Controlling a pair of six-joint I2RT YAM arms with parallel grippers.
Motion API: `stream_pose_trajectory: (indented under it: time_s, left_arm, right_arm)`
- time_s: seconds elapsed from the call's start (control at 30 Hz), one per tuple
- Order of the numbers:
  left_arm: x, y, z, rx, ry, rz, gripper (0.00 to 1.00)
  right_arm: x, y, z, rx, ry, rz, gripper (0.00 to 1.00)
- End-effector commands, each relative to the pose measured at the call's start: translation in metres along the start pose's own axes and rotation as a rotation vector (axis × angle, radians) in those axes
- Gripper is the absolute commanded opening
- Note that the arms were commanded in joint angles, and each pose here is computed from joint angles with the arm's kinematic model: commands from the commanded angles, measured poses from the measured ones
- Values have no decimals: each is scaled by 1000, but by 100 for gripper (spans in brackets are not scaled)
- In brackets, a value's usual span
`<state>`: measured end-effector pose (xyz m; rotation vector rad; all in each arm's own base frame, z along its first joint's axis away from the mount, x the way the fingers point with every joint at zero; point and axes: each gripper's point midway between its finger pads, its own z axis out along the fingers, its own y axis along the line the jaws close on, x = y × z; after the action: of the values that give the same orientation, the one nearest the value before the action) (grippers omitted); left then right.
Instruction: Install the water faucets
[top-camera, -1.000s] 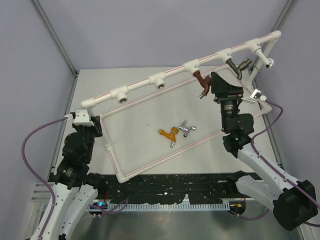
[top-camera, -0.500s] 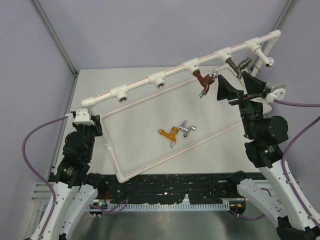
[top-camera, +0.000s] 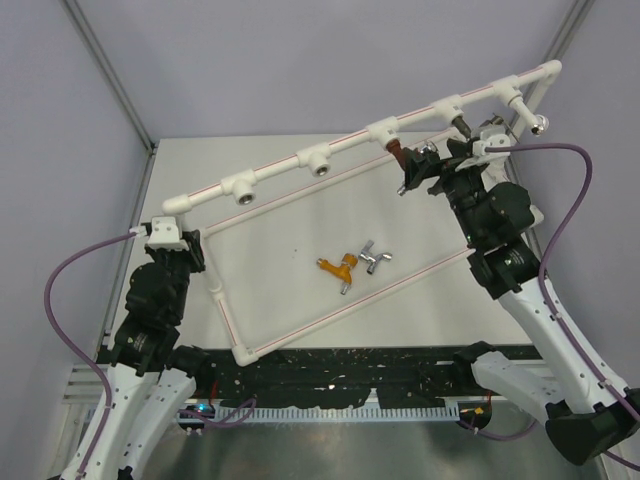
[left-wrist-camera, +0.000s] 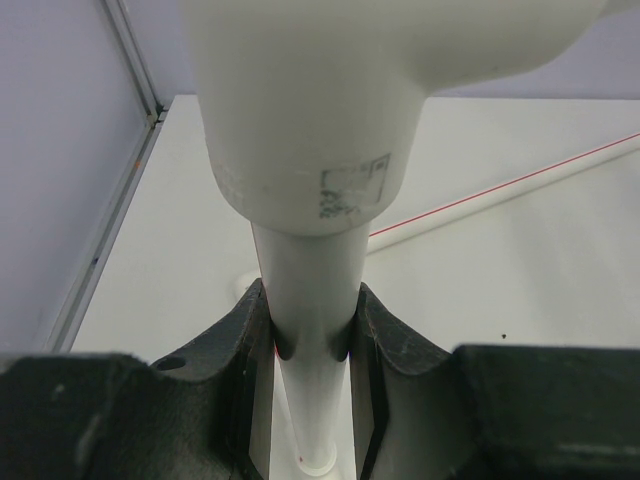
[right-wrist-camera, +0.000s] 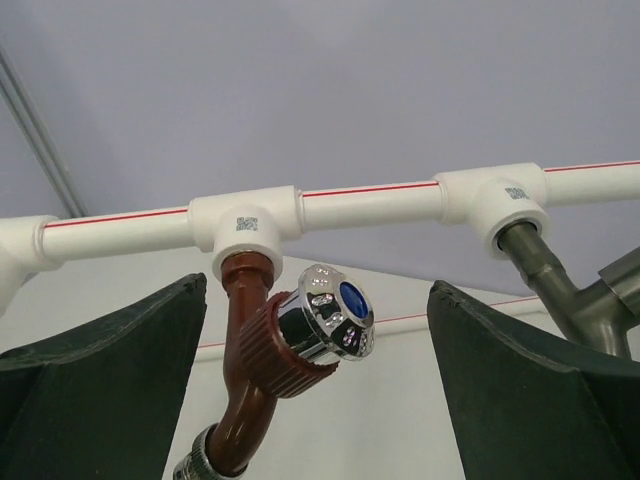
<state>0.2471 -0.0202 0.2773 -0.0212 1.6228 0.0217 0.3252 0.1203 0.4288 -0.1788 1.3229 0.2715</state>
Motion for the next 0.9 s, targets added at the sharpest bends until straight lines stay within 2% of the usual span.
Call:
stream_pose_trajectory:
  time_s: [0.0,0.1,0.2,0.27,0.3,0.33,0.37,0.4,0.47,0.7,0.77,0.87]
  left_arm:
    - [9,-8,0,47,22,33,0]
    - [10,-7,1,39,30,40,0]
    - [12,-7,1,43,35,40,0]
    - [12,-7,1,40,33,38,0]
    - [12,-7,1,40,33,37,0]
    - [12,-6,2,37,36,39,0]
    - [12,-7,2,37,37,40,0]
    - [13,-7,2,40,40,39,0]
    - [13,-9,3,46,42,40,0]
    - [15,-9,4,48,49,39,0]
    - [15,-10,3,49,48,39,0]
    - [15,-8,4,43,49,39,0]
  right_arm:
    - [-25,-2,11,15,-103,201,96]
    - [-18,-3,19,-9,-108,345,100]
    - [-6,-5,24,-29,-99,465,87]
    - [0,-5,25,-47,-108,550,66]
    - [11,-5,24,-45,-101,611,60]
    - [6,-9,23,-48,-134,630,48]
    - [15,-9,22,-46,-121,687,42]
    - [12,-10,22,-56,-144,706,32]
    - [18,-12,21,-63,-160,803,25]
    - [41,-10,22,-90,-179,1237,19]
    - [40,-12,21,-104,-204,1306,19]
    - [38,-15,17,-73,-215,1274,23]
